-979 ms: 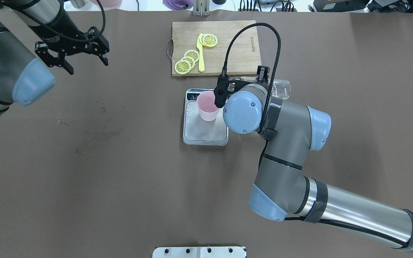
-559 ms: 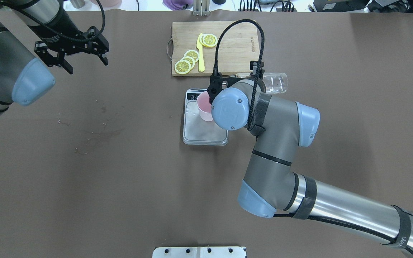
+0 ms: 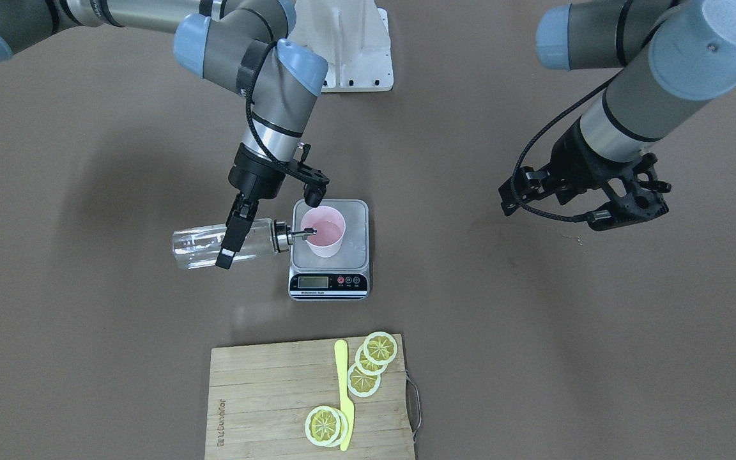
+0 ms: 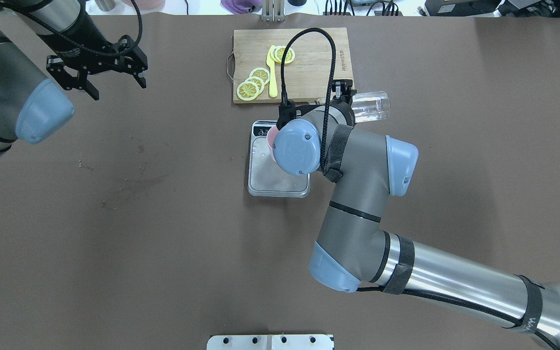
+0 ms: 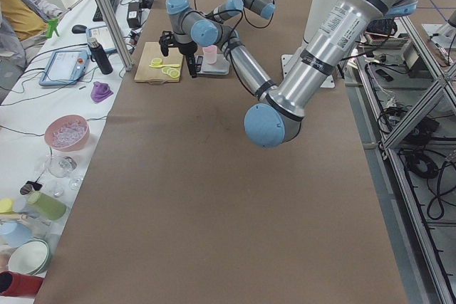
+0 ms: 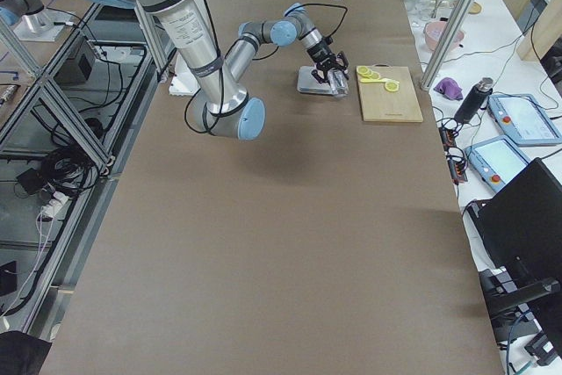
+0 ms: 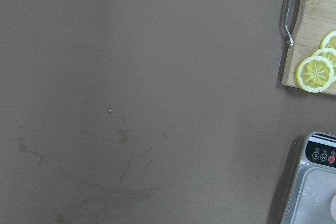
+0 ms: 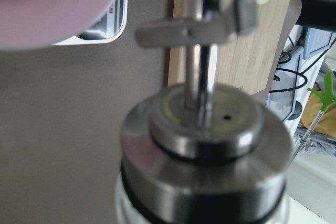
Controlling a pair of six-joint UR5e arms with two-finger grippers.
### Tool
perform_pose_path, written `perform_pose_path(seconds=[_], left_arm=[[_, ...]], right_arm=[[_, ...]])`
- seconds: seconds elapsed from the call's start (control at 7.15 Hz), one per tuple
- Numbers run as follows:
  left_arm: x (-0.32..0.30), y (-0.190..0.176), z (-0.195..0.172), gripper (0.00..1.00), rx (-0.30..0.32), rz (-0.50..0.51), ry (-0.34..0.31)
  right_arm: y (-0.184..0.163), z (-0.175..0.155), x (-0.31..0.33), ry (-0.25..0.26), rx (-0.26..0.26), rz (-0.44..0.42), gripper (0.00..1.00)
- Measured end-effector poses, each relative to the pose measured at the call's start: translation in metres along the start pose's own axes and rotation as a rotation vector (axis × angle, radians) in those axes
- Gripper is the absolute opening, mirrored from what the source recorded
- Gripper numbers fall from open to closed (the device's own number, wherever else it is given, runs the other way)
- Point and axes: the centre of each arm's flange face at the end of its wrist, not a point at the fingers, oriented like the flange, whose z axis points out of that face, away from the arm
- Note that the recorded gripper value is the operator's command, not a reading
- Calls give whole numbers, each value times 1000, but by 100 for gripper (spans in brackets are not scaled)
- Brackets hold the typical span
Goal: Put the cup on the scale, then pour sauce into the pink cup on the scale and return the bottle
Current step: 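Tilt the bottle spout down into the pink cup with the right gripper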
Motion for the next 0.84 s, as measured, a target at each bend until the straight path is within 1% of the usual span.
perform_pose_path(seconds=[0.56, 0.84], left_arm=[[0, 0, 1, 98, -1, -1, 0], [0, 0, 1, 98, -1, -1, -1]], right_arm=[[-5, -9, 1, 20, -69, -127, 0], [-7, -8, -3, 30, -91, -170, 0]])
